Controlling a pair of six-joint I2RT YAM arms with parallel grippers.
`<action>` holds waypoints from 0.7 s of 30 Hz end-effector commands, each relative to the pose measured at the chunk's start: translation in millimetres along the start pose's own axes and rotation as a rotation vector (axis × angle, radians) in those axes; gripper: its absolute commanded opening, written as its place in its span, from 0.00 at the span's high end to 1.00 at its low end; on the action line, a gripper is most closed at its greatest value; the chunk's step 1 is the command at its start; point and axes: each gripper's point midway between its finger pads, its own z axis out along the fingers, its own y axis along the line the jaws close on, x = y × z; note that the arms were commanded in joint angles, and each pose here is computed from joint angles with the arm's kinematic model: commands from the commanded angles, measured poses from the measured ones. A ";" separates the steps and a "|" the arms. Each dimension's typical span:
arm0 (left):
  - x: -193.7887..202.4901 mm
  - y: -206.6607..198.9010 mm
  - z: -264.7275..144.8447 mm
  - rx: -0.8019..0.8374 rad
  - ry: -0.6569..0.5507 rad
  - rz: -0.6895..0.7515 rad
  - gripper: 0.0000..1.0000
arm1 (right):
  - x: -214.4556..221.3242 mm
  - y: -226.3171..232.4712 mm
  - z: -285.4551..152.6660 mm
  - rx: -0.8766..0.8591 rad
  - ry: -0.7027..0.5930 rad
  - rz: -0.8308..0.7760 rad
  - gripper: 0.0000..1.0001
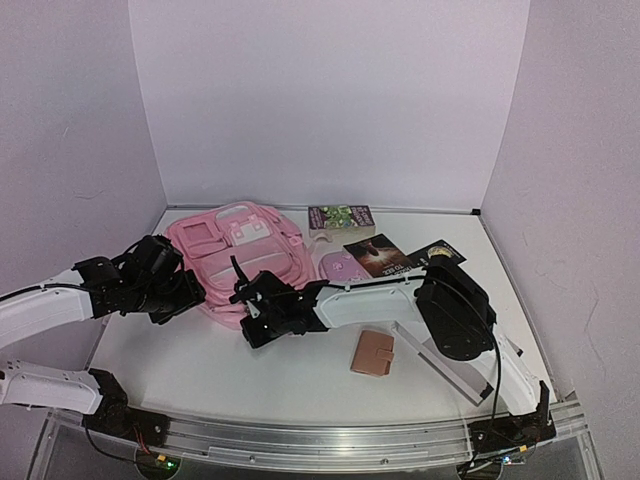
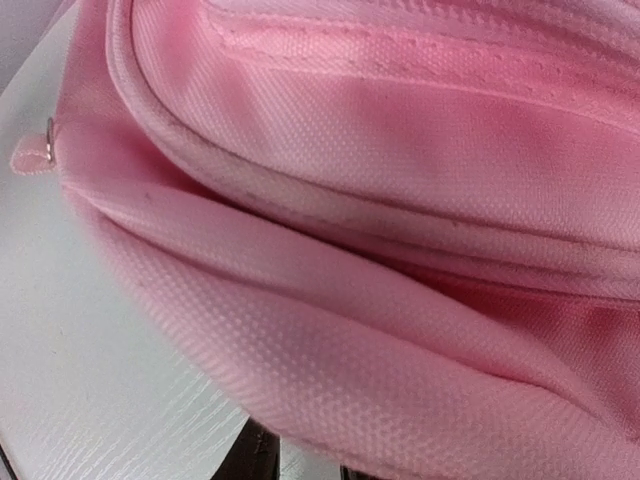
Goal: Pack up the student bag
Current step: Unzip the student bag at the center of the board.
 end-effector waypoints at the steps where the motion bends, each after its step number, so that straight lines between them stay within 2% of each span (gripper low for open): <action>1: -7.5 -7.9 -1.8 0.031 -0.023 -0.012 0.30 | -45.9 1.9 -27.2 0.012 -0.113 0.013 0.77; 12: -9.3 -10.2 -2.8 0.034 -0.025 -0.008 0.30 | -59.6 -15.3 -34.2 0.099 -0.157 0.026 0.72; 21: -8.7 -10.2 -0.8 0.033 -0.025 -0.008 0.30 | -75.3 -8.8 -49.4 0.070 -0.185 0.021 0.71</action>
